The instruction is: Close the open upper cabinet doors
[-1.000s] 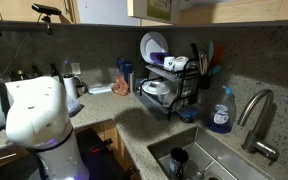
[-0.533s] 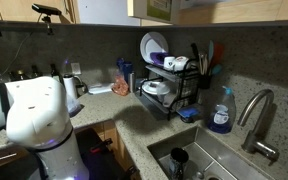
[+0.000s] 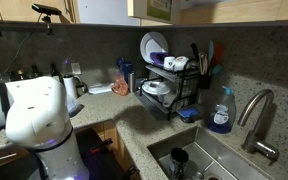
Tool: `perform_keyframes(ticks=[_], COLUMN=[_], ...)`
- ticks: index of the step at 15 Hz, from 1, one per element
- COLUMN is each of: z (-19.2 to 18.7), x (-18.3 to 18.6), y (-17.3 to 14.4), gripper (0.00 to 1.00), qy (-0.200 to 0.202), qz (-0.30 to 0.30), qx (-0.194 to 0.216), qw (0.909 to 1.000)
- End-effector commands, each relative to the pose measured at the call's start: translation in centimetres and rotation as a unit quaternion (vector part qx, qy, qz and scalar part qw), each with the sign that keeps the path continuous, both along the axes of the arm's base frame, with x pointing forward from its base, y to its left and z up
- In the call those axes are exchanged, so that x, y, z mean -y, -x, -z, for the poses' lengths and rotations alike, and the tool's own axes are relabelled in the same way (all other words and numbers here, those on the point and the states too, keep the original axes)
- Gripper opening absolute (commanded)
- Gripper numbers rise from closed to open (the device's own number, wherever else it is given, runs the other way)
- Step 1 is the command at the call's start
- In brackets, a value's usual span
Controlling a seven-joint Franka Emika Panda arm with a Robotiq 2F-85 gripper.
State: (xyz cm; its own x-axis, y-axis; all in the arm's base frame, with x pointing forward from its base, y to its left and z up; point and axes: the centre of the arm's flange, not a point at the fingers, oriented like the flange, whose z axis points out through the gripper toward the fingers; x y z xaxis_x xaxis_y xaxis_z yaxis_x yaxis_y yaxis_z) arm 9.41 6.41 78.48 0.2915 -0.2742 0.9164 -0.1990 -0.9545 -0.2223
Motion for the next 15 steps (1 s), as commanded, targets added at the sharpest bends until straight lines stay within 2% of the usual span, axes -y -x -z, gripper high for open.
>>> perform_keyframes(ticks=[1,8,15], z=[2.1,2.8,3.2], x=[0.5,2.0,3.4], y=[-0.1,-1.1,-1.5], gripper=[0.00,0.00,0.00], qy=[0.006,0.021,0.018], qz=[0.030,0.071,0.105], qx=[0.009,0.007,0.004], qw=[0.9995,0.9973,0.9943])
